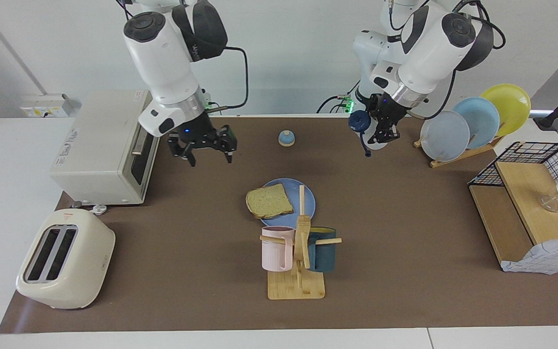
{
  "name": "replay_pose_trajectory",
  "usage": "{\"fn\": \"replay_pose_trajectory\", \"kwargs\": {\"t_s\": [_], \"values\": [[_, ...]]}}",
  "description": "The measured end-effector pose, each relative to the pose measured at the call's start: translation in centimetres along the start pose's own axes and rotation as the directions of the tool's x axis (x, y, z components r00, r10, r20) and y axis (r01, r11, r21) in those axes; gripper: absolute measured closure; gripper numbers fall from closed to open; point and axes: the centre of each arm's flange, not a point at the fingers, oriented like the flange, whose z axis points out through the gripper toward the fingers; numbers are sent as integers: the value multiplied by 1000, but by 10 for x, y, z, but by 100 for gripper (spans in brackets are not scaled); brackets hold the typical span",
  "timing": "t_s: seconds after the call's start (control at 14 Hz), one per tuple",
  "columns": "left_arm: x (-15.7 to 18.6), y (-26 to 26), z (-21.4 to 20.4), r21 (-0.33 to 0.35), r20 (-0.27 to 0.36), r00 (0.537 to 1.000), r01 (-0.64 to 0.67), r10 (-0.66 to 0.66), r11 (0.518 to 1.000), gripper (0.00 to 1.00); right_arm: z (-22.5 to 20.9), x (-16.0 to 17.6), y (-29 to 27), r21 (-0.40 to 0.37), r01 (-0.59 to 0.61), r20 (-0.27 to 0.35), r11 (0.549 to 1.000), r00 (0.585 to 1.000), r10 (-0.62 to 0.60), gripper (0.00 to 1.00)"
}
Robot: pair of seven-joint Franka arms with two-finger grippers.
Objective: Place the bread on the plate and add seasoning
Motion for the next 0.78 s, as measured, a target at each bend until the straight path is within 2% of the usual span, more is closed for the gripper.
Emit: {"fn": "replay_pose_trajectory", "kwargs": {"t_s": [0.21,0.5,0.78], "values": [[0,-4,-2,52,32,999,-9,7,999,53,-13,-10,56,-90,3,69,996,998,3,0],[29,6,1,144,121,993,-34,16,989,53,-41,-25,106,-87,16,86,996,996,-8,0],[57,21,8,205,196,981,-48,7,978,53,-39,-30,140,-82,18,122,997,993,-8,0]]}}
